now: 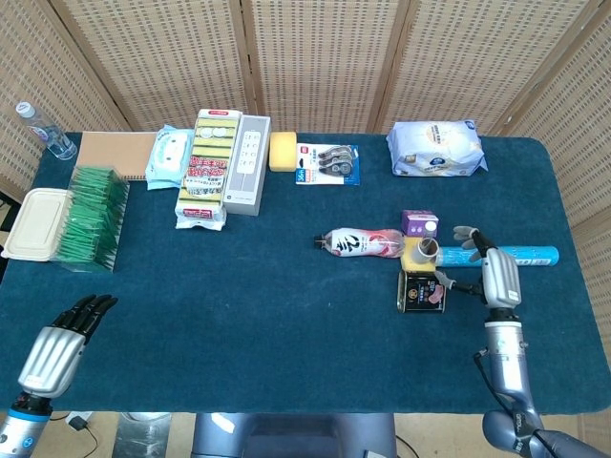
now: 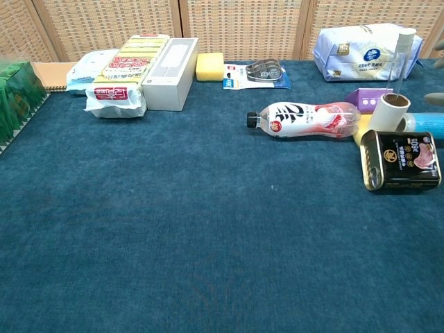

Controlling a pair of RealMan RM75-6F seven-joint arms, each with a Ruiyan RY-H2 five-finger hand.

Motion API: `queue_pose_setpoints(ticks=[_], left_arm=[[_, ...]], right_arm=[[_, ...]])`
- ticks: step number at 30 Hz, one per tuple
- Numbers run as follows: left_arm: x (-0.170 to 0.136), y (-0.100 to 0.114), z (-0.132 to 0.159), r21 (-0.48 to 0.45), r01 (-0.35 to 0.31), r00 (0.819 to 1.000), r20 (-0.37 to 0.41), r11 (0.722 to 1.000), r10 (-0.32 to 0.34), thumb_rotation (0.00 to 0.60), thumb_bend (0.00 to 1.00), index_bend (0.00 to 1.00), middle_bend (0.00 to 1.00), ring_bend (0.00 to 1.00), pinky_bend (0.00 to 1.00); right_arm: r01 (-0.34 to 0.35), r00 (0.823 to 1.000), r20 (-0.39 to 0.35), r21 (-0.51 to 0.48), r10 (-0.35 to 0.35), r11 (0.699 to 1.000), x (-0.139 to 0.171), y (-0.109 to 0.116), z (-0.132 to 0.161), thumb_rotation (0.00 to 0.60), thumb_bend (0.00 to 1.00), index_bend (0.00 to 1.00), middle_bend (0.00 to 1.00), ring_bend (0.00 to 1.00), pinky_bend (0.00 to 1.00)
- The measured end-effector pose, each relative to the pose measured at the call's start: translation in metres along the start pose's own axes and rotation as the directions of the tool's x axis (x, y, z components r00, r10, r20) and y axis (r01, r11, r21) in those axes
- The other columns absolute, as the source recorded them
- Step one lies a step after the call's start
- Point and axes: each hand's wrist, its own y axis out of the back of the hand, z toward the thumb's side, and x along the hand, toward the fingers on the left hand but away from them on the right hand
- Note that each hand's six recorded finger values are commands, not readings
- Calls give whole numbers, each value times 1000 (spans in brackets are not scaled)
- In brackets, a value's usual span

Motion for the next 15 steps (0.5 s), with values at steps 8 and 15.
queue_pose_setpoints(ticks=[8, 15], left_arm=[[0, -2, 1, 2, 6, 1000, 1, 1000, -6, 600, 178, 103, 178, 148, 329], [0, -2, 1, 2, 7, 1000, 2, 1000, -7, 600, 179, 102, 178, 148, 329]], right_arm=[[-4, 1000, 6, 7, 4, 1000, -8, -7, 4, 539, 156, 276, 361, 411, 476], [-19, 1000, 5, 22, 19, 1000, -11, -16, 11, 537, 157, 277, 363, 413, 476]])
